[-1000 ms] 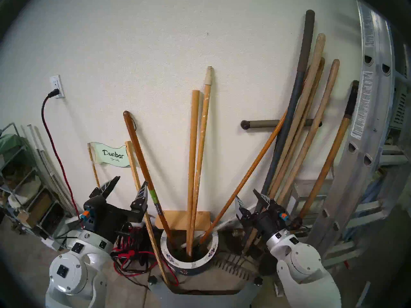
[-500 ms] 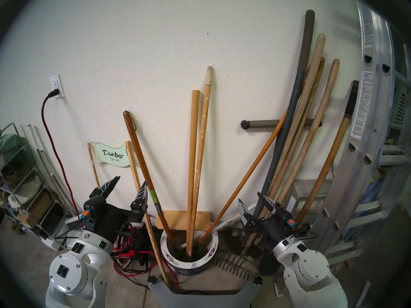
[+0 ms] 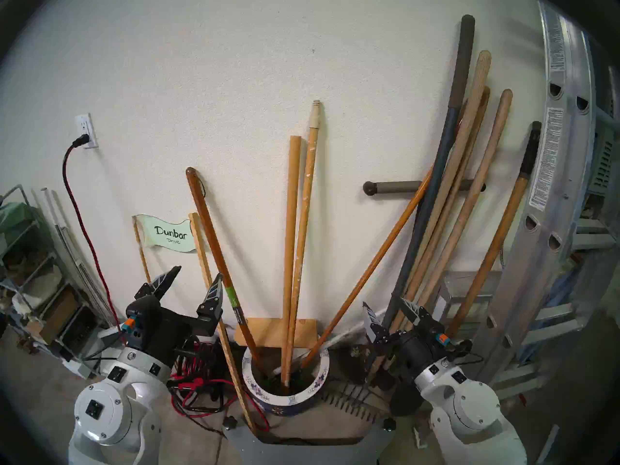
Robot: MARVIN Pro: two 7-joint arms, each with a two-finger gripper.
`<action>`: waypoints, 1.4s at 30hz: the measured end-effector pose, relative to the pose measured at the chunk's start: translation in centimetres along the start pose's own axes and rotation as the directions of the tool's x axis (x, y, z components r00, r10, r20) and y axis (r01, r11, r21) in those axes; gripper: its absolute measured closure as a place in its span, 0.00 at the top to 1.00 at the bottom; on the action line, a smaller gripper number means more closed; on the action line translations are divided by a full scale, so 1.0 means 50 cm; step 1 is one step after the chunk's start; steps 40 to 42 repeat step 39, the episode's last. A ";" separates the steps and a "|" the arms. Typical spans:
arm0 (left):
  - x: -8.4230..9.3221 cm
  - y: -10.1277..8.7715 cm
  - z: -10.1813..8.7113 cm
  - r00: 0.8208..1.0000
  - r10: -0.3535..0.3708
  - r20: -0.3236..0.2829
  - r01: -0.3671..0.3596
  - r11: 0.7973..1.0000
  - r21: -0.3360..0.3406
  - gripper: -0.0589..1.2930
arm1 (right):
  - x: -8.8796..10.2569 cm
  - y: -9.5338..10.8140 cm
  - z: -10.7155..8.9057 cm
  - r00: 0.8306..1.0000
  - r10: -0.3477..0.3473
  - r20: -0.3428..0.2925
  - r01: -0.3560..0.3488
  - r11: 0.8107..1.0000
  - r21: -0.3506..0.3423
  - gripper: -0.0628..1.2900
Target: Put wooden sticks into the pot
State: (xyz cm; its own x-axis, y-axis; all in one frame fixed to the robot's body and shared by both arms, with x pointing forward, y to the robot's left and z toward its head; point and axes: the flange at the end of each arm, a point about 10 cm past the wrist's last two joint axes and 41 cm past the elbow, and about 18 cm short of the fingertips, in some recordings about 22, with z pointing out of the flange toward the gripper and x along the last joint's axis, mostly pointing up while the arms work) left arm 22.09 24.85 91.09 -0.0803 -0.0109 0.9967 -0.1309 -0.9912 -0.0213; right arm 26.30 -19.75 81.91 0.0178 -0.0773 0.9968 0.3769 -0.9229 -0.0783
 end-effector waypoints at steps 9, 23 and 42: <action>0.000 0.000 0.000 1.000 0.000 0.000 0.000 1.000 0.000 0.97 | -0.001 -0.002 -0.001 1.000 0.003 0.001 -0.003 1.000 -0.001 0.94; 0.000 0.000 0.000 1.000 0.000 0.000 0.000 1.000 0.000 0.97 | -0.002 -0.003 -0.002 1.000 0.005 0.002 -0.005 1.000 -0.002 0.94; 0.000 0.000 0.000 1.000 0.000 0.000 0.000 1.000 0.000 0.97 | -0.002 -0.004 -0.002 1.000 0.006 0.001 -0.006 1.000 -0.002 0.94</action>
